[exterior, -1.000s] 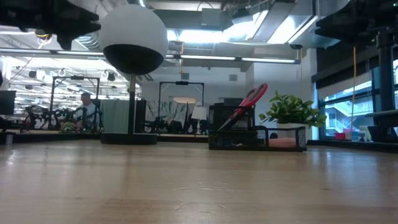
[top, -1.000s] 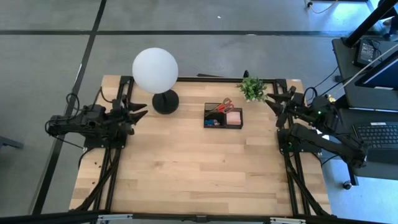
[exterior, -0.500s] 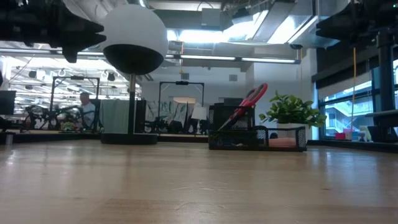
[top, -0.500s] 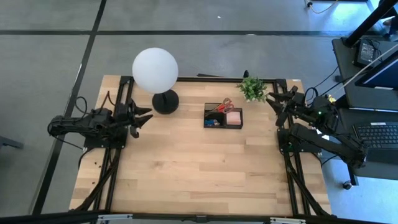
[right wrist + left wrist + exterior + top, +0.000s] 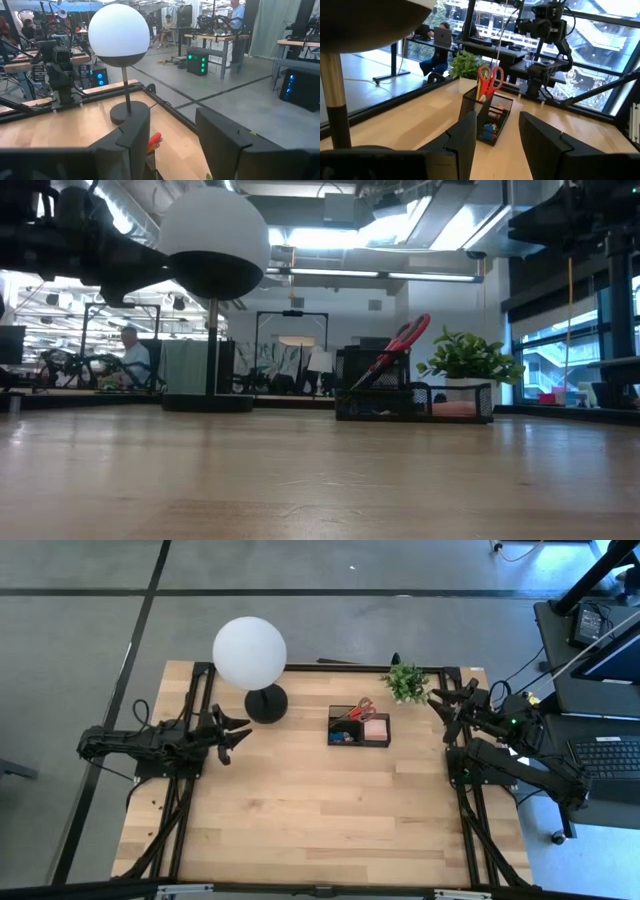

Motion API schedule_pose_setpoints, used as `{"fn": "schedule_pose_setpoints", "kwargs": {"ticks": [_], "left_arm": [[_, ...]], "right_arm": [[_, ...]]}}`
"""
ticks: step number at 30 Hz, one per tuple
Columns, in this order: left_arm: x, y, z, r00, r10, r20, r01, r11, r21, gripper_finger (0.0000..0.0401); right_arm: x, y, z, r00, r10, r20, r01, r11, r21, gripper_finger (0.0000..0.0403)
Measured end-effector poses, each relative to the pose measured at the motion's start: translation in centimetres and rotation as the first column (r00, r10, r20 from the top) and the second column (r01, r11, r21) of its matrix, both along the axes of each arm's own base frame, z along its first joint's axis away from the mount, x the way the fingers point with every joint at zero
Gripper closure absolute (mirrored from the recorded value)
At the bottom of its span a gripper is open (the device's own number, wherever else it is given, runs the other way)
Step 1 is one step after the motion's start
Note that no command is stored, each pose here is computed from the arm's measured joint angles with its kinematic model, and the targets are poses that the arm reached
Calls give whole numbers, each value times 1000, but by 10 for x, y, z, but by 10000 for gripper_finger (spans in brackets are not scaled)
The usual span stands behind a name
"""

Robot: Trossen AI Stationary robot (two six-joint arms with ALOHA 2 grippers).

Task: Pick and place office supplies into organizer
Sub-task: Return to Home Position

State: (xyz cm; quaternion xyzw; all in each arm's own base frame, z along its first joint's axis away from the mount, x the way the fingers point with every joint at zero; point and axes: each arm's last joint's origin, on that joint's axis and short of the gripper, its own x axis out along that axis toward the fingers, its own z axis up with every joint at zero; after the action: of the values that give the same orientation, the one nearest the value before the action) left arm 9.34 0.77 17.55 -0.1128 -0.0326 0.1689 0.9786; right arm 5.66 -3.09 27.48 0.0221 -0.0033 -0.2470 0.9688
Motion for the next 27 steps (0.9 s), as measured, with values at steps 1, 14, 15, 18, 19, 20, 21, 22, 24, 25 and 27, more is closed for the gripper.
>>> {"fn": "schedule_pose_setpoints", "kwargs": {"ticks": [1,14,15,18,19,20,21,22,24,25,27], "left_arm": [[0,0,0,1000,0,-1,0,1000,-3,258],[0,1,-1,998,56,-24,-55,998,39,258],[0,1,-1,998,53,-27,-52,998,47,258],[0,1,-1,998,53,-30,-51,997,57,258],[0,1,-1,998,53,-30,-51,997,58,258],[0,1,-1,998,53,-30,-51,997,57,258],[0,1,-1,998,53,-30,-51,997,58,258],[0,1,-1,998,53,-30,-51,997,58,258],[0,1,-1,998,52,-30,-50,997,58,258],[0,1,-1,998,52,-30,-50,997,58,258],[0,1,-1,998,52,-30,-50,997,58,258]], "right_arm": [[0,0,0,1000,0,-2,0,1000,1,240],[27,-15,-64,996,2,85,-1,1000,-12,240],[29,-16,-72,996,2,90,-1,1000,-13,240],[32,-18,-89,992,5,128,-2,1000,-21,240],[33,-18,-93,988,6,152,-1,1000,-28,240],[33,-18,-95,989,5,147,-1,1000,-26,240],[32,-18,-95,990,4,142,-1,1000,-25,240],[32,-18,-95,991,4,137,0,1000,-28,240],[32,-18,-94,990,3,139,0,1000,-28,240],[32,-18,-95,990,3,142,-1,1000,-20,240],[32,-18,-96,991,2,131,-2,1000,-1,240]]}}
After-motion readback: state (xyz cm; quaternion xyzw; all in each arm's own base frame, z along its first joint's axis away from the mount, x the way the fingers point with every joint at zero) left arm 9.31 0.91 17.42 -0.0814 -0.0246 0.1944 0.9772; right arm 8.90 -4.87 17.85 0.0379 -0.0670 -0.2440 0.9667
